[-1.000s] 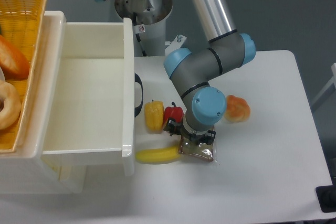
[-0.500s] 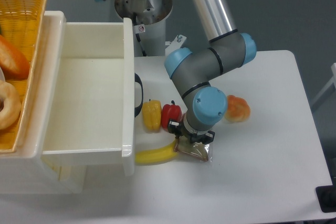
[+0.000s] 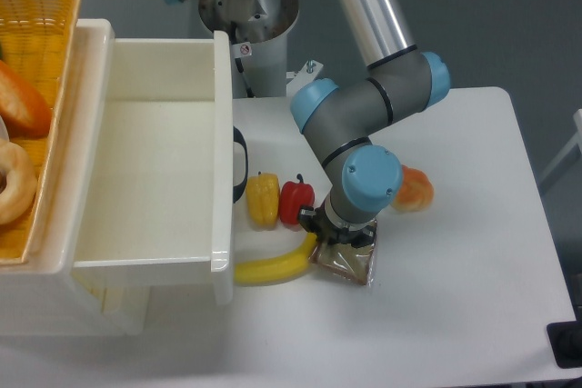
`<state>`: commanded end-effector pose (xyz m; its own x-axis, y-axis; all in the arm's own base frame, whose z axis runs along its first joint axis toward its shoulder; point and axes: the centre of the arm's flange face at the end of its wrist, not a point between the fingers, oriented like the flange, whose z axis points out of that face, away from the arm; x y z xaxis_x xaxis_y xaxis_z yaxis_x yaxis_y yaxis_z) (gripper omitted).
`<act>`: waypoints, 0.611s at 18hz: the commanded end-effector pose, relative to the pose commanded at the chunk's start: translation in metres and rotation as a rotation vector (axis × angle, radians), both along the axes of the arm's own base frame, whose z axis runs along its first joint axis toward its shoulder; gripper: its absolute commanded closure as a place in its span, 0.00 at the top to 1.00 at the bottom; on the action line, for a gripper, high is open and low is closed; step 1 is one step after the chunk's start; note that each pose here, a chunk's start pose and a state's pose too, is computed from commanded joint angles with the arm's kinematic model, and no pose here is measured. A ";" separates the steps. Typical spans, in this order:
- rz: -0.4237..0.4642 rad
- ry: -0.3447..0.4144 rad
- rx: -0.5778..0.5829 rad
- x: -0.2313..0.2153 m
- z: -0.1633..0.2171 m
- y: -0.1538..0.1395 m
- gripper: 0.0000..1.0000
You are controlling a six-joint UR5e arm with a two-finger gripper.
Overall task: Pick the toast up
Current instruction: 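Lift the bagged toast off the table with the gripper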
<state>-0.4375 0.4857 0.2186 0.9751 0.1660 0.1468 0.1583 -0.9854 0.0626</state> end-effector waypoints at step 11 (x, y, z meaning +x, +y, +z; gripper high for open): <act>0.035 -0.010 0.003 -0.030 0.042 -0.017 0.10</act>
<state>-0.4676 0.4687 0.2604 0.9672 0.1995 0.1573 0.1920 -0.9795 0.0612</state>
